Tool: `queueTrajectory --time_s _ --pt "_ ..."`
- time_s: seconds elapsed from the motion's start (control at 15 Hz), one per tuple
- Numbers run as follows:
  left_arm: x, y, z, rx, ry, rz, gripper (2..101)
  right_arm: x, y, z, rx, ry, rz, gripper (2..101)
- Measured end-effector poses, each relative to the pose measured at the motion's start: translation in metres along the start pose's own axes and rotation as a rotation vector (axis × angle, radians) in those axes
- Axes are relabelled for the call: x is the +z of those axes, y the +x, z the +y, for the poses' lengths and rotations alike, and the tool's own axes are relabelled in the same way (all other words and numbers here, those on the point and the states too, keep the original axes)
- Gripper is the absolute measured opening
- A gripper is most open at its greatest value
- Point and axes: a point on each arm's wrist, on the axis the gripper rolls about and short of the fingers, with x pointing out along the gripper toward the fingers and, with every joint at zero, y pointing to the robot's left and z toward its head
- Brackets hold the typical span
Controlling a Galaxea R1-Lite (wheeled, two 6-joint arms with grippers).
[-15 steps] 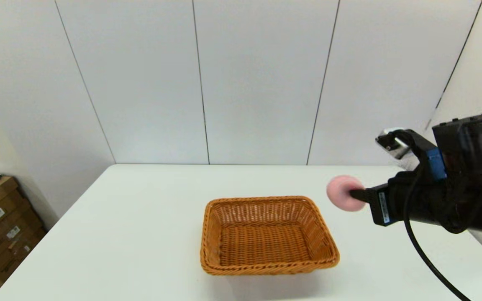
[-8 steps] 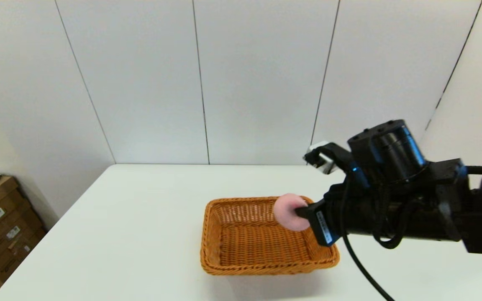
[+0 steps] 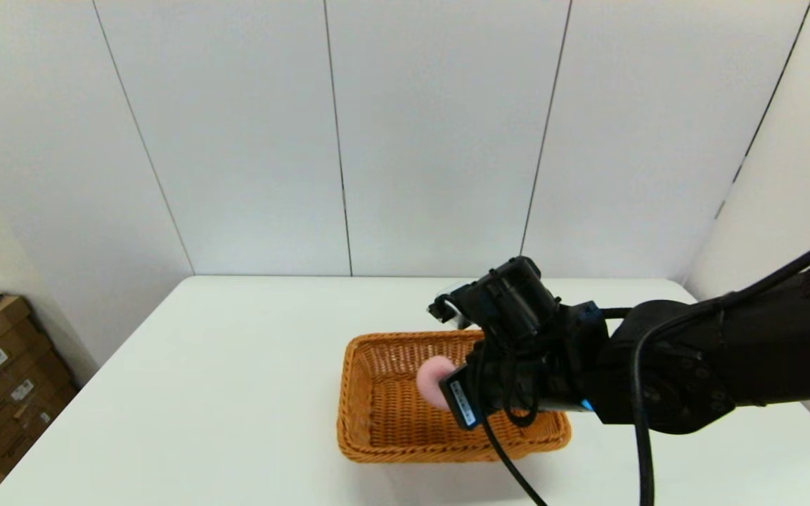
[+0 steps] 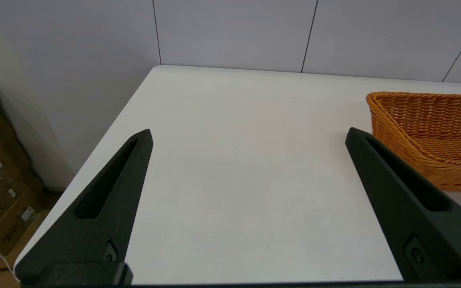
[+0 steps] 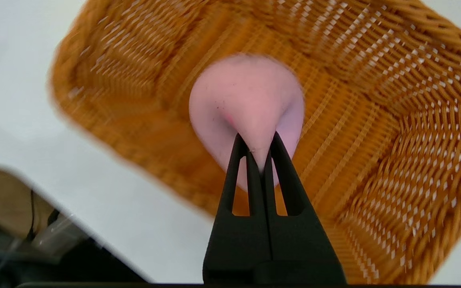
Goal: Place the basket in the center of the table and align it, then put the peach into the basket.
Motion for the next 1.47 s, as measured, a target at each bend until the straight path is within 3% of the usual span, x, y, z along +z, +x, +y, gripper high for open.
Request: queueTrajectory --time_s 0.27,0.4,0.53,0.8,1.07,1.27,1.47 --pt "0.000 0.000 0.000 0.000 0.000 0.000 97.8 0.004 0.021 -0.014 -0.034 0.058 0.023 3.3" --pt "0.000 0.000 0.000 0.000 0.000 0.000 97.8 0.005 0.026 -0.020 -0.048 0.070 0.023 25.8" --pt "0.000 0.000 0.000 0.000 -0.001 0.000 97.8 0.005 0.028 -0.025 -0.063 0.081 0.023 41.8" --pt "0.000 0.000 0.000 0.000 0.000 0.000 97.8 0.011 0.016 -0.038 -0.156 0.144 -0.018 64.2" --pt "0.000 0.000 0.000 0.001 0.000 0.000 97.8 0.018 -0.028 -0.064 -0.202 0.203 -0.109 77.8" --pt "0.000 0.000 0.000 0.000 -0.001 0.000 97.8 0.019 -0.080 -0.087 -0.275 0.228 -0.211 84.0" --pt "0.000 0.000 0.000 0.000 -0.004 0.000 97.8 0.005 -0.143 -0.100 -0.400 0.177 -0.318 88.4"
